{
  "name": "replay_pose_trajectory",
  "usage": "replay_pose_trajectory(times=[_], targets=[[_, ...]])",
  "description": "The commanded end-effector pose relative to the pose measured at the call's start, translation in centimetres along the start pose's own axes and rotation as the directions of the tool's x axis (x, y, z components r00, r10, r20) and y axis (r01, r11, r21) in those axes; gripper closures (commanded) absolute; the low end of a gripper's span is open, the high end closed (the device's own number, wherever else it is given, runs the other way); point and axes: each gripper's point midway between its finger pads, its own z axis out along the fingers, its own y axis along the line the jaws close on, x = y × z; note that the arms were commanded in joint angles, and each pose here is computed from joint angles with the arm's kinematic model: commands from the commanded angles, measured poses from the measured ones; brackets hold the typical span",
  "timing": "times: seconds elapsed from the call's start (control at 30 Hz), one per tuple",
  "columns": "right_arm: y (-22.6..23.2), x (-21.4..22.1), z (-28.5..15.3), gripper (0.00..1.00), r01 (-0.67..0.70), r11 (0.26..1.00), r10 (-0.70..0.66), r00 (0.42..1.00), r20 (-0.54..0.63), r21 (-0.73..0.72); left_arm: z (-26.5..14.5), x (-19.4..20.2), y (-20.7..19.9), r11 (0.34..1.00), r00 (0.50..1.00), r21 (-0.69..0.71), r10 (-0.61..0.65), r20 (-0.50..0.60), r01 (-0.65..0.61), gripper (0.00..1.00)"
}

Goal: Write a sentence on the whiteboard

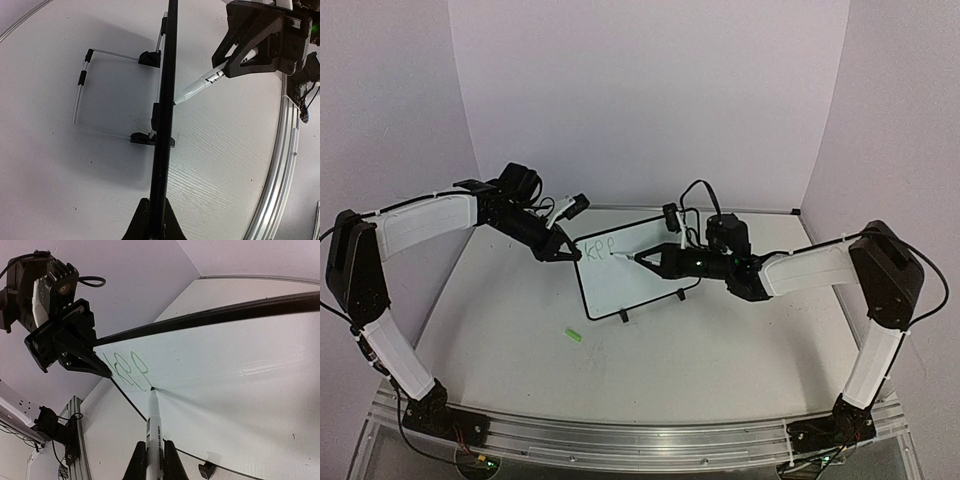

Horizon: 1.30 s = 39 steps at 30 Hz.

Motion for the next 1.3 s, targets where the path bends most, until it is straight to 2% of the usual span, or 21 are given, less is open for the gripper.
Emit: replay_pose_trajectory(times=[0.0,0.23,0.53,1.03,1.27], targets=[[-1.5,-1.1,-0.6,1.0,0.005,0.997,-0.01,0.998,0.058,0.074,0.2,0.6,1.3,0.998,0.998,-0.054,0.017,-0.053,-0.019,1.0],[-0.1,-3.1,-2.0,1.0,0.042,0.996,-0.051,0.992,0.112,0.081,0.1,0.6,1.2,0.998,0.999,-0.052,0.017,-0.051,-0.02,1.0],[2.2,-3.9,-2.5,1.0,0.069,0.998,-0.069,0.992,0.11,0.001,0.1,0.6,1.3,0.998,0.999,-0.054,0.019,-0.051,-0.021,1.0],[0.1,-3.4,-1.0,1.0,0.038,0.998,-0.043,0.994,0.103,0.049,0.1,0.7,1.3,0.998,0.998,-0.055,0.016,-0.054,-0.019,1.0],[-1.4,-0.9,-1.2,1.0,-0.006,0.997,0.001,0.998,0.059,0.078,0.1,0.7,1.2,0.998,0.998,-0.052,0.017,-0.054,-0.019,1.0]])
